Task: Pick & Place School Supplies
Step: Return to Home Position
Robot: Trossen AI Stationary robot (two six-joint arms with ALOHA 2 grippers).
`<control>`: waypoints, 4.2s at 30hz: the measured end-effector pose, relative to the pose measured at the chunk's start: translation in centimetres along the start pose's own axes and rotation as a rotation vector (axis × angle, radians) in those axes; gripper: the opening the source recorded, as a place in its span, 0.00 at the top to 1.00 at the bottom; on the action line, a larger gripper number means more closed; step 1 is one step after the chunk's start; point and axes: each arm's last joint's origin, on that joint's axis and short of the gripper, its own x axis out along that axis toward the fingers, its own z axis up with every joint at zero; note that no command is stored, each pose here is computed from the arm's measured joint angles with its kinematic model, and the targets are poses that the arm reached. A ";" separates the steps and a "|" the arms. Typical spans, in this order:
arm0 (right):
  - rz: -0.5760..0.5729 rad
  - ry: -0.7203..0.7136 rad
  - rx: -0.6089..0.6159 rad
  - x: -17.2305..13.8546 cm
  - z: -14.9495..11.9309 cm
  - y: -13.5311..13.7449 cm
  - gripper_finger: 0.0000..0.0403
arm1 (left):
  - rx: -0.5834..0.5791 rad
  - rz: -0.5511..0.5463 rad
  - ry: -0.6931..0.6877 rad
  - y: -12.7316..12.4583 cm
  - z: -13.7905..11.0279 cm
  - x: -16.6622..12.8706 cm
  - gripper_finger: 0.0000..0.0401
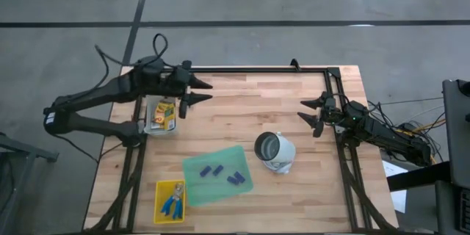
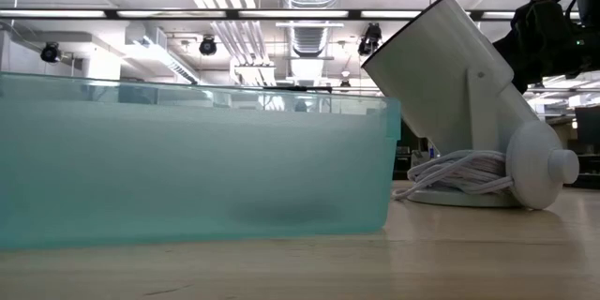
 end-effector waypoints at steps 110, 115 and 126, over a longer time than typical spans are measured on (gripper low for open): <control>0.000 0.001 -0.001 0.0 0.0 0.0 0.33 | -0.430 0.011 -0.194 -1.9 -24.1 -6.6 0.59; 0.000 0.000 -0.001 0.0 0.0 0.0 0.33 | -0.430 0.011 -0.194 -1.9 -24.1 -6.6 0.59; 0.000 0.000 -0.001 0.0 0.0 0.0 0.32 | -0.427 0.005 -0.207 -1.9 -23.9 -6.7 0.59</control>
